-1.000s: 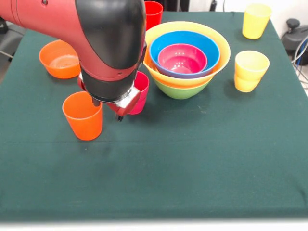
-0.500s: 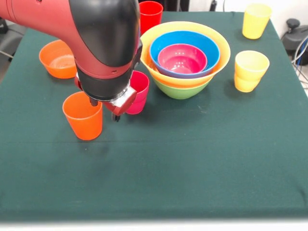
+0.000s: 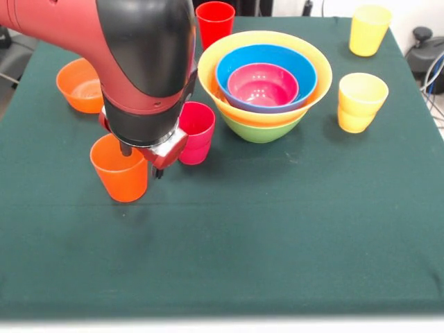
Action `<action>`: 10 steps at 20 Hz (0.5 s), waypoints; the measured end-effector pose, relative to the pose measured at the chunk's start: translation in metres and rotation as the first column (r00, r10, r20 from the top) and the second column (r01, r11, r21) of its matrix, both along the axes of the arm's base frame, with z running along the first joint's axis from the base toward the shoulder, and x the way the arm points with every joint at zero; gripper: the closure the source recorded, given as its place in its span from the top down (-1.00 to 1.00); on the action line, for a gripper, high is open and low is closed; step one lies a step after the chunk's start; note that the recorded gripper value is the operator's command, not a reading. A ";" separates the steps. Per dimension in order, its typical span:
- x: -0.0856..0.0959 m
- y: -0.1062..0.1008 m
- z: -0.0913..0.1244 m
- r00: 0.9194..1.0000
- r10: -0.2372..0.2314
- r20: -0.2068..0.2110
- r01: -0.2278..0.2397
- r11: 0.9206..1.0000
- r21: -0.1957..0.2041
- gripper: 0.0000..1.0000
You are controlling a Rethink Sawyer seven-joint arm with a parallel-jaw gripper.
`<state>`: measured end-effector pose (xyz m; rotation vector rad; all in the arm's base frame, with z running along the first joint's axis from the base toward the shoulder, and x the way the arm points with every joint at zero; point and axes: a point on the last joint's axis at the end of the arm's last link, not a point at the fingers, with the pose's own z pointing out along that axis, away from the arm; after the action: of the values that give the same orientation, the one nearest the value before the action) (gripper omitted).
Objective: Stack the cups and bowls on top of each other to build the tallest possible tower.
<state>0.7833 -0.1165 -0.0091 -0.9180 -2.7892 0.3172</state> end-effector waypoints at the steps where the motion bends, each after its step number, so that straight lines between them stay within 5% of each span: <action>1: 0.000 -0.001 -0.001 1.000 0.001 0.003 -0.001 1.000 -0.002 1.00; 10: -0.001 -0.004 -0.009 1.000 0.006 0.020 -0.005 1.000 -0.014 1.00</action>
<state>0.7826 -0.1209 -0.0184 -0.9216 -2.8117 0.3301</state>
